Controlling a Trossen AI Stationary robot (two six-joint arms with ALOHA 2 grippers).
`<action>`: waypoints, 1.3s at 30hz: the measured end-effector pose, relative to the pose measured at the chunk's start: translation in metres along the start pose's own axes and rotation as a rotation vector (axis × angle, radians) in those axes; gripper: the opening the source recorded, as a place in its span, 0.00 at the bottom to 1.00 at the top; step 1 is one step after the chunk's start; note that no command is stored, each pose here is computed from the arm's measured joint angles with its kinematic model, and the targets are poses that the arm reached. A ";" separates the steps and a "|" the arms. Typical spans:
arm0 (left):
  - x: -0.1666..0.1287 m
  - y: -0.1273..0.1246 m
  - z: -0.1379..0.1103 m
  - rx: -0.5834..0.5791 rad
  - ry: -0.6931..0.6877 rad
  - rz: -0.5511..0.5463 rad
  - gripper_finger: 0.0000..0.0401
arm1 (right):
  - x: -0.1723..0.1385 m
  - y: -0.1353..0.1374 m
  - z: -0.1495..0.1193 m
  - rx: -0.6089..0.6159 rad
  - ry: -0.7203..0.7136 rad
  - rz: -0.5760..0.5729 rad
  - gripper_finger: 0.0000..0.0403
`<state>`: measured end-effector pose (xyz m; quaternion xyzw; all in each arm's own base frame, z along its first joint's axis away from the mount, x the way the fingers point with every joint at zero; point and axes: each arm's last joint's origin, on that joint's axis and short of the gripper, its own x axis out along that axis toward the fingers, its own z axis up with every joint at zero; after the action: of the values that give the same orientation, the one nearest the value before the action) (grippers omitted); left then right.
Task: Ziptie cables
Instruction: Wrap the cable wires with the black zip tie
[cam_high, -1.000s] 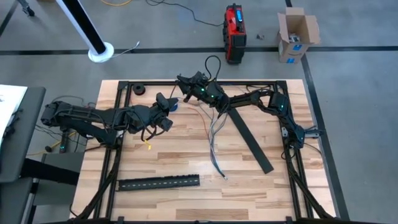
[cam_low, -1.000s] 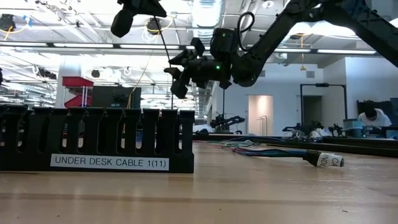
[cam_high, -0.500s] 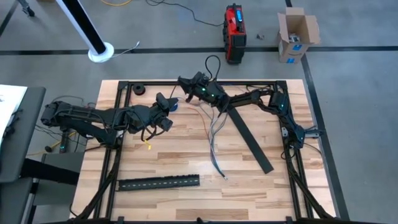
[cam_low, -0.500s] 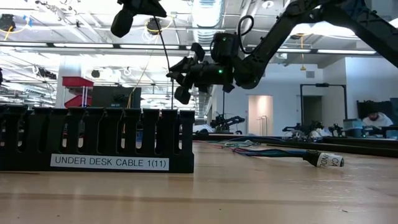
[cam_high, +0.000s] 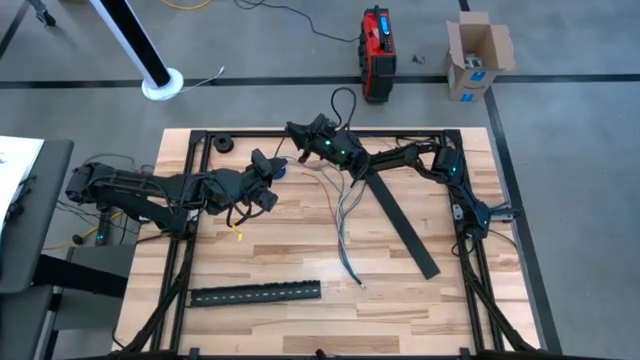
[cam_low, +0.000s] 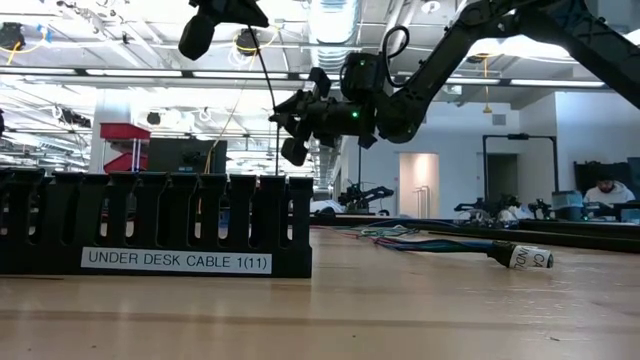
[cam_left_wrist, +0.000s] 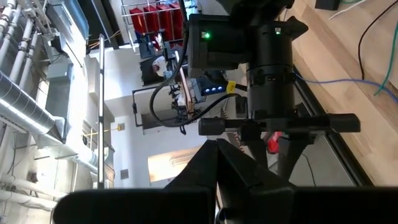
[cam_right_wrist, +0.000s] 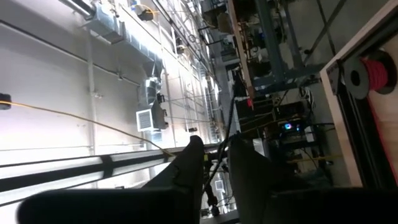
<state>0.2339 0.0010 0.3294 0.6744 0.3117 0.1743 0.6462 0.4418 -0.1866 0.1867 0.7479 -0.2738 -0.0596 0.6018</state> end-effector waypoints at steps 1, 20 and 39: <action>0.000 0.000 0.000 0.000 0.000 0.000 0.00 | 0.000 0.000 0.000 -0.006 0.000 0.000 0.20; 0.000 0.000 0.001 -0.013 -0.033 -0.002 0.00 | 0.001 0.001 0.004 -0.024 -0.010 -0.002 0.24; 0.000 -0.001 0.001 0.004 -0.033 -0.008 0.00 | 0.016 0.014 -0.003 -0.126 0.017 -0.002 0.03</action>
<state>0.2344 0.0003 0.3285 0.6775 0.3039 0.1599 0.6505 0.4514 -0.1935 0.2043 0.7091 -0.2635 -0.0711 0.6501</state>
